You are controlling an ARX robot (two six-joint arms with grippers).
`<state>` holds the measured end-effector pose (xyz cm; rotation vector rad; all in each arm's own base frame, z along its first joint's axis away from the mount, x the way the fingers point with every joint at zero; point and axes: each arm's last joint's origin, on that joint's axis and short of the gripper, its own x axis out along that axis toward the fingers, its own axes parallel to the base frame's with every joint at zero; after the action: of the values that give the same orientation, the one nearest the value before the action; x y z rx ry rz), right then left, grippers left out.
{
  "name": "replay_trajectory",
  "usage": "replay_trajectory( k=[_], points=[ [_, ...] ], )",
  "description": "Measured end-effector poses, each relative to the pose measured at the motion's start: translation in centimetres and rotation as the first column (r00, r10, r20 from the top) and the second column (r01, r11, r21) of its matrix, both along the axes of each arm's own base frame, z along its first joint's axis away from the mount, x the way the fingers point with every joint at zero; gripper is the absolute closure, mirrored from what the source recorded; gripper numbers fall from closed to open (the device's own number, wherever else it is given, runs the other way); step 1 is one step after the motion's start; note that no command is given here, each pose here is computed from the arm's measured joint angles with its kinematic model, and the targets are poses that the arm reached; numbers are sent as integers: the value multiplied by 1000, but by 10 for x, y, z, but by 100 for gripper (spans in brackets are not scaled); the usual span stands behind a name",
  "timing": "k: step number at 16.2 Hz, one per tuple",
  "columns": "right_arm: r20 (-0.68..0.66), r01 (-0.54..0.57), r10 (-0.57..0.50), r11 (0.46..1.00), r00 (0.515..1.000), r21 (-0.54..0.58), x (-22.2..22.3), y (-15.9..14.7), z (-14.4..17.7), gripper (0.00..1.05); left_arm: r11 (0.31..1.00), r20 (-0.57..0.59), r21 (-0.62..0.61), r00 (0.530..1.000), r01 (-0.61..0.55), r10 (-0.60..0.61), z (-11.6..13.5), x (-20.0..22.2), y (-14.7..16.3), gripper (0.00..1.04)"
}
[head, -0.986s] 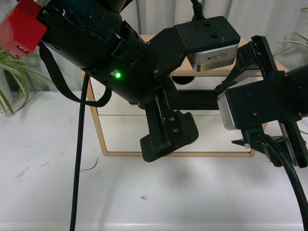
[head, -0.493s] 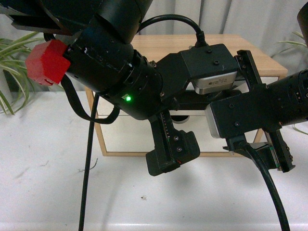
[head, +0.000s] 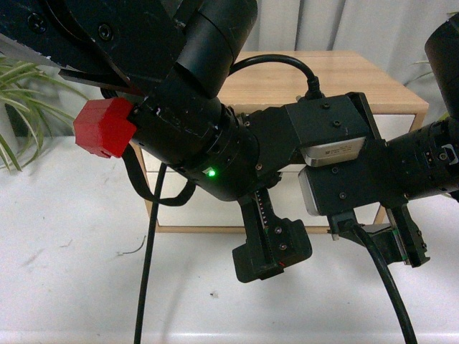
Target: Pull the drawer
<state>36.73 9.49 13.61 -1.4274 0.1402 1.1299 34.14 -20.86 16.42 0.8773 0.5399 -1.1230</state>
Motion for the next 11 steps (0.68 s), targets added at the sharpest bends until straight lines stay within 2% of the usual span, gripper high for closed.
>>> replay_trajectory(
  k=[11],
  points=[
    [-37, 20, -20, 1000, 999, 6, -46, -6, -4, 6, 1000, -61, -28, 998, -3, 1, -7, -27, 3, 7]
  ],
)
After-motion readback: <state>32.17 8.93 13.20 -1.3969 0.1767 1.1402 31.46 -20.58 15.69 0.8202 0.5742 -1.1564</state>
